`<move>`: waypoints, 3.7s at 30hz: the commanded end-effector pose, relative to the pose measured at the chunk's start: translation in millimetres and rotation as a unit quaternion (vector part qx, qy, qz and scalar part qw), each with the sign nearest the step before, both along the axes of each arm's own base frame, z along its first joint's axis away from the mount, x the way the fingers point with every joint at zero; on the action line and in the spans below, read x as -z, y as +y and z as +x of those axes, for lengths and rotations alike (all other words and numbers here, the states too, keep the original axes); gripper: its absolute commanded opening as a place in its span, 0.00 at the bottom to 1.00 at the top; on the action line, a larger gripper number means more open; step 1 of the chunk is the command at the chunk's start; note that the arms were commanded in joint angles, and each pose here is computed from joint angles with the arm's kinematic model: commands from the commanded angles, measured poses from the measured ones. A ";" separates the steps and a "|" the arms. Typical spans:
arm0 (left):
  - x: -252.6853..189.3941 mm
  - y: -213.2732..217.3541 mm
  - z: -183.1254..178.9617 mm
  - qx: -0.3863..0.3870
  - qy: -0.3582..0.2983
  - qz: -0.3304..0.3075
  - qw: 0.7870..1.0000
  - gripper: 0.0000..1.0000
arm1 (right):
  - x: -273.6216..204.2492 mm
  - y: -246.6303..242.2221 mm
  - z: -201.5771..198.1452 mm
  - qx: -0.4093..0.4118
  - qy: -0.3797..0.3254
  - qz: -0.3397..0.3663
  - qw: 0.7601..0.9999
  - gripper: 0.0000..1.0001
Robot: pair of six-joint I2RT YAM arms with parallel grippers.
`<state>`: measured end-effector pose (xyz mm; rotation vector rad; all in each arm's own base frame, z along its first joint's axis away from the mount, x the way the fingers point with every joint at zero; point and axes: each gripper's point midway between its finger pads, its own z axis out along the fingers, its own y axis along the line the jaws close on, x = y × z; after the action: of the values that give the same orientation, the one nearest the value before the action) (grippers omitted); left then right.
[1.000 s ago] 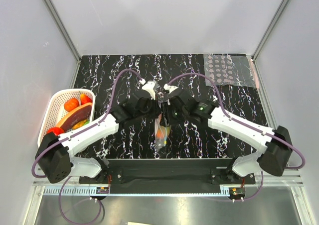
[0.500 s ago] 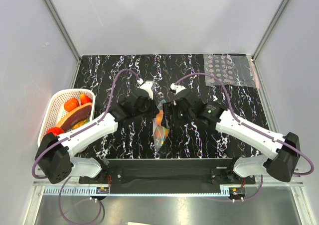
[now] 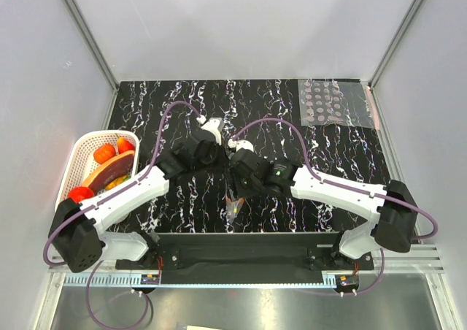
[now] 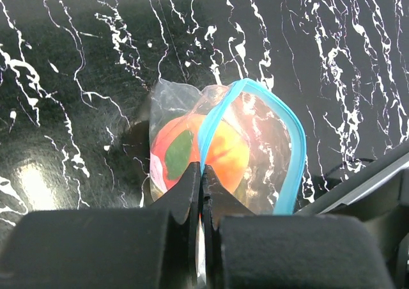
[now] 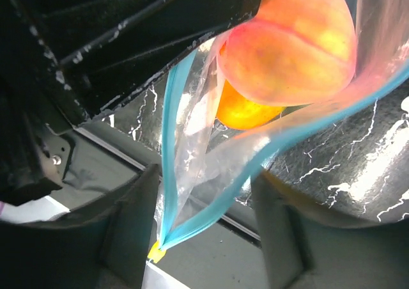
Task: Place the food in the zip-top bag and seal the zipper
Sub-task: Adjust the zipper food storage bag at the center of the board.
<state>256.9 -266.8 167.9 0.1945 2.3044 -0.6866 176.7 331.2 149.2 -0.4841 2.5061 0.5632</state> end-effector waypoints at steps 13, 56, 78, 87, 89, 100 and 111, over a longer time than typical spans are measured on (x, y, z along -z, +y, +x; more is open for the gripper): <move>-40.8 -5.1 2.0 -0.018 -0.020 -0.069 0.997 0.05 | -20.2 11.3 15.1 0.047 -0.052 -0.019 0.997 0.03; -35.8 53.3 -3.7 -0.029 -0.036 -0.035 0.998 0.70 | -39.0 -29.2 1.8 -0.104 -0.050 0.041 0.992 0.00; -24.1 9.4 -7.7 -0.001 -0.019 -0.040 0.999 0.79 | -6.8 -20.4 -9.8 -0.130 -0.018 0.015 0.991 0.03; -9.3 3.6 6.6 -0.023 -0.017 -0.022 0.999 0.35 | -6.0 -25.9 -8.3 -0.119 -0.026 0.008 0.993 0.22; -11.2 4.3 5.7 -0.021 -0.022 -0.024 0.999 0.19 | -11.2 -29.0 -7.3 -0.111 -0.035 0.013 0.993 0.30; -15.1 0.5 0.1 -0.002 -0.026 -0.030 0.999 0.00 | -36.9 -37.3 13.7 -0.045 -0.064 0.000 0.997 0.51; -17.1 1.5 -2.0 -0.002 -0.033 -0.023 0.999 0.00 | -30.6 -50.6 56.5 0.046 -0.058 -0.046 0.996 0.46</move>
<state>243.1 -259.0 148.2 0.1885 2.3508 -0.6799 215.9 289.2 178.2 -0.5079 2.4280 0.4658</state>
